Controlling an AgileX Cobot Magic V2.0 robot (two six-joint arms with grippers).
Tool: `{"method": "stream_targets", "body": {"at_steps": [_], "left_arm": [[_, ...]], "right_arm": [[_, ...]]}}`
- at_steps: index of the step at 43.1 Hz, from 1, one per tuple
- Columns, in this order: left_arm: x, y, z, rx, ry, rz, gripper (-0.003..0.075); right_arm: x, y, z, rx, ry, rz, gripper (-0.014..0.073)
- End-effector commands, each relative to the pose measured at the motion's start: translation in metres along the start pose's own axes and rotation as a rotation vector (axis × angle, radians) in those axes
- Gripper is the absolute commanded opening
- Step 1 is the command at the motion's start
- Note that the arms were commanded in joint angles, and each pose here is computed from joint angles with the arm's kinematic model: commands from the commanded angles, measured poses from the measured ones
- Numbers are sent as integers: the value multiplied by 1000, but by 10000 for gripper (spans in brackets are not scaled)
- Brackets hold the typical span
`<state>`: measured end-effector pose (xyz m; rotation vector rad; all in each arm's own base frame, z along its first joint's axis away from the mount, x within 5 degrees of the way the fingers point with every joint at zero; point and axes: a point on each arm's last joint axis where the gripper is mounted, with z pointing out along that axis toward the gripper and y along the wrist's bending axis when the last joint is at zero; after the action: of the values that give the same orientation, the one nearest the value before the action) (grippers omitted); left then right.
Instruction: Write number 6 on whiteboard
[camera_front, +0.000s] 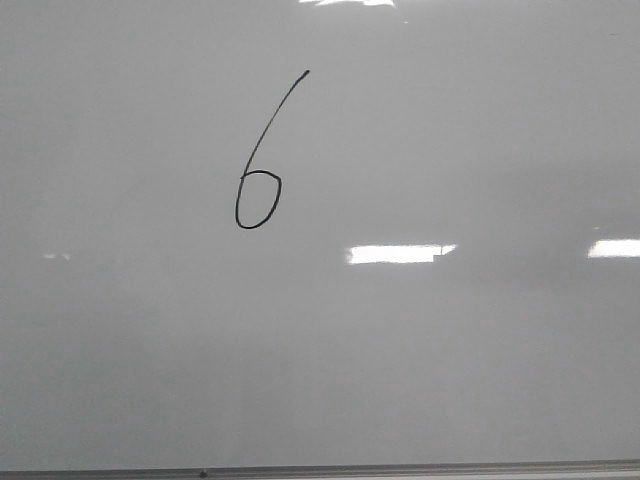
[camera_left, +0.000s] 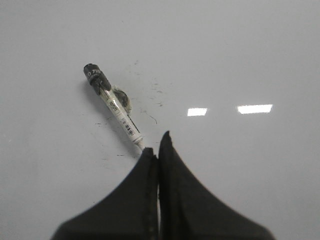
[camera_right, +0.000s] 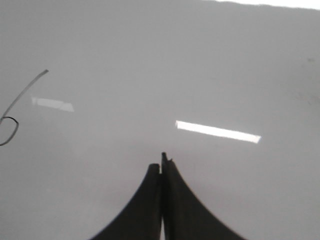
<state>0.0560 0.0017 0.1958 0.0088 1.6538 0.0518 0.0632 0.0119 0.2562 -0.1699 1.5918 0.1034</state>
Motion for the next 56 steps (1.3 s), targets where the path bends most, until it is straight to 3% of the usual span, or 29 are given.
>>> {"method": "stream_targets", "body": {"at_steps": [1,14,26,56], "left_arm": [[-7,0,-1,-5,-98,-9,-20],[-7,0,-1,-5,-98,-9,-20],[-7,0,-1,-5,-100,-9,-20],[-7,0,-1,-5,-100,-9,-20]], "right_arm": [[5,-5,2,76,-66,27,-69],[56,-6,-8,144,-22,68,-69],[62,-5,-8,136,42,72,-69],[62,-5,-8,136,42,72,-69]]}}
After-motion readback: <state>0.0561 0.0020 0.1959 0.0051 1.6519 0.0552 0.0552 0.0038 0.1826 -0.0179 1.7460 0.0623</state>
